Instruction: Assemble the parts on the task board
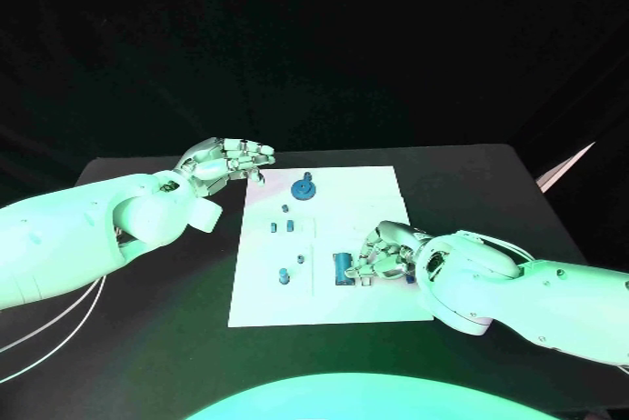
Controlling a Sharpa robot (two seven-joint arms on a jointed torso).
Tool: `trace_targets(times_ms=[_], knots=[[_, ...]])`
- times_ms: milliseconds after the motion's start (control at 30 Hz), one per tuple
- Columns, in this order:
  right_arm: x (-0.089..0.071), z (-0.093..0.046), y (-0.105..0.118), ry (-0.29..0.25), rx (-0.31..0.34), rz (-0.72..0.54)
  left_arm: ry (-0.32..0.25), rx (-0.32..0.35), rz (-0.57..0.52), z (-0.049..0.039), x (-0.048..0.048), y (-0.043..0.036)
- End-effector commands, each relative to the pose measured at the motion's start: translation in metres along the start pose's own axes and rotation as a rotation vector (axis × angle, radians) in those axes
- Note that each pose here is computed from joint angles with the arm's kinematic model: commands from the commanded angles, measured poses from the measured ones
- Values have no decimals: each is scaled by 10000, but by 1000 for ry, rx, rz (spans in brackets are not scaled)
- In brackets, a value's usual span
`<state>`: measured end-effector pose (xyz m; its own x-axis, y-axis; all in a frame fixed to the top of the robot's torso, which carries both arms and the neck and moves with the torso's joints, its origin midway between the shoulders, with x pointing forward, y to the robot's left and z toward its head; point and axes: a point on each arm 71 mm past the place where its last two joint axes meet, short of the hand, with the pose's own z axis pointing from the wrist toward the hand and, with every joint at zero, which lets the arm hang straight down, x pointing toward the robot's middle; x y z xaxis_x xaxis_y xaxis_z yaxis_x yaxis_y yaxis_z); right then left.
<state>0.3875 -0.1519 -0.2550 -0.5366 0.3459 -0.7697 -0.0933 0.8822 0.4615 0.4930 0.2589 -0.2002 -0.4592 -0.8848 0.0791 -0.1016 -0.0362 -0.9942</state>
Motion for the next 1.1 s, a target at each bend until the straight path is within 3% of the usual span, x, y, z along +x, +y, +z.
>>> trace_targets(times_ms=[33,300,500,800,1100], knots=[[-2,-4,2,-10,-6,-2,4,3,-3,4,12,-8],[-13,-30,0,-21,-20,-2,4,4,-3,3,11,-8],[-93,-130,-93,-51,-24,46,3,4,-3,1,10,-9],[-432,-324,-469,-142,36,53,0,8,-3,-3,15,-13],[-525,-456,-747,-174,98,-9,4,9,-4,-3,24,-14]])
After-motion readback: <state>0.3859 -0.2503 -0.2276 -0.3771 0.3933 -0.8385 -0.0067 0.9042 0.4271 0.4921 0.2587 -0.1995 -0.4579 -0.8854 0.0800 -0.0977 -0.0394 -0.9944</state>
